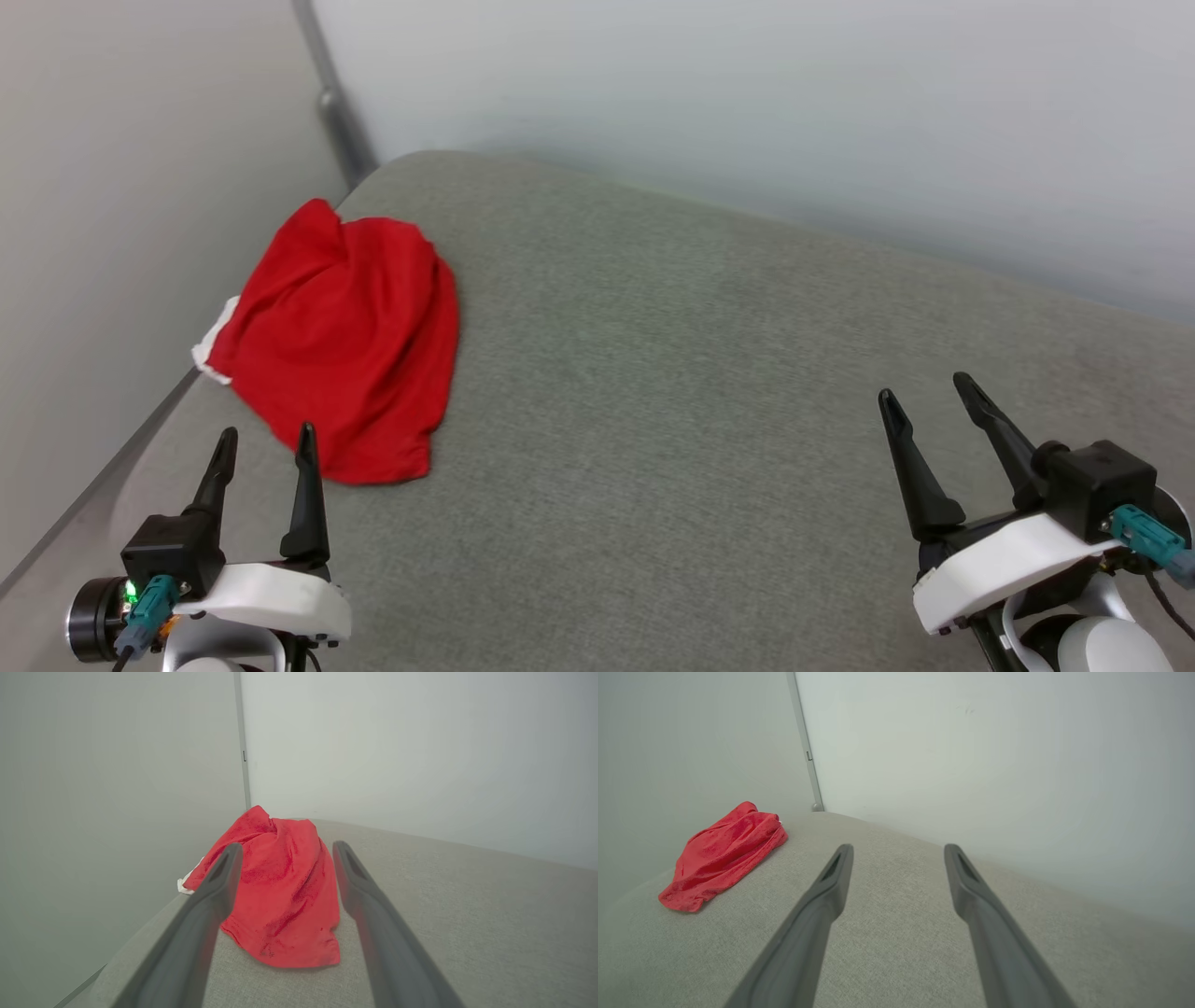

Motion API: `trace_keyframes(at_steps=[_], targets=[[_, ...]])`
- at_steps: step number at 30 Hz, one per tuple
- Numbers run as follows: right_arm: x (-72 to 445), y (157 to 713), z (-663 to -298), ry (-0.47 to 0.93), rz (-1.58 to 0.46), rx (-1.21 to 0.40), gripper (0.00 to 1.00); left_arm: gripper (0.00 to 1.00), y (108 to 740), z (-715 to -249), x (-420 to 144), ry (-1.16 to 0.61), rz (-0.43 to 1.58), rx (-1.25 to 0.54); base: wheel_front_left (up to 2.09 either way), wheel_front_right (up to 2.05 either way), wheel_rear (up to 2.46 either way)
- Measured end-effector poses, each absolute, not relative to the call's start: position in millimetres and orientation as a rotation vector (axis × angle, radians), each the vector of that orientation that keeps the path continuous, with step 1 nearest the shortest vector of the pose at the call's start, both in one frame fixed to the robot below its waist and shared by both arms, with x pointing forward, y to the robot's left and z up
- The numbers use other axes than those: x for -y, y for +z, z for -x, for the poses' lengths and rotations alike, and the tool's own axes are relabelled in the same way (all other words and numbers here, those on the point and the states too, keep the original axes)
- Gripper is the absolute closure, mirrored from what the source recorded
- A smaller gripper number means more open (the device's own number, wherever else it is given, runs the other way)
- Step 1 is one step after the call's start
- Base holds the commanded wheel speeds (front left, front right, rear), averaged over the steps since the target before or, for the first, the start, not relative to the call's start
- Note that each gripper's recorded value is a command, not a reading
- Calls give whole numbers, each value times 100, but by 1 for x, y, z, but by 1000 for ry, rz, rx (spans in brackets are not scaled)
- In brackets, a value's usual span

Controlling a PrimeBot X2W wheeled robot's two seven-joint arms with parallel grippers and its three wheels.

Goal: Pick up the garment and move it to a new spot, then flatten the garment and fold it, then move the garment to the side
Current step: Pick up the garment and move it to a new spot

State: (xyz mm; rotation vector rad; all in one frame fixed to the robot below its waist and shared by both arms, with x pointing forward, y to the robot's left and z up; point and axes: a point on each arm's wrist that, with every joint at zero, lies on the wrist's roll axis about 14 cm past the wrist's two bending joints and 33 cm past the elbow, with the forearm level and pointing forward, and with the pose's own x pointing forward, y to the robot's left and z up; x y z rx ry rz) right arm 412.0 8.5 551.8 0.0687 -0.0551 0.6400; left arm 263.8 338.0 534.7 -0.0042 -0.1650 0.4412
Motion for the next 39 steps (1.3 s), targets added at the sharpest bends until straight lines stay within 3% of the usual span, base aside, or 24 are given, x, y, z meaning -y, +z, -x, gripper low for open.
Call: trace_keyframes(at_steps=[9, 17, 30, 39], targets=[[-41, 551, -414, 731, -75, 49, 0, 0, 530, -233, -358, 548, 11, 150, 0, 0, 0], [-39, 554, -422, 723, -75, 55, 0, 0, 524, -239, -361, 547, 6, 126, 0, 0, 0], [-13, 555, -456, 680, -34, 73, 0, 0, 557, -351, -386, 420, -58, 50, 0, 0, 0], [28, 538, -491, 590, -22, 64, 0, 0, 500, -412, -420, 398, -18, -404, 0, 0, 0]])
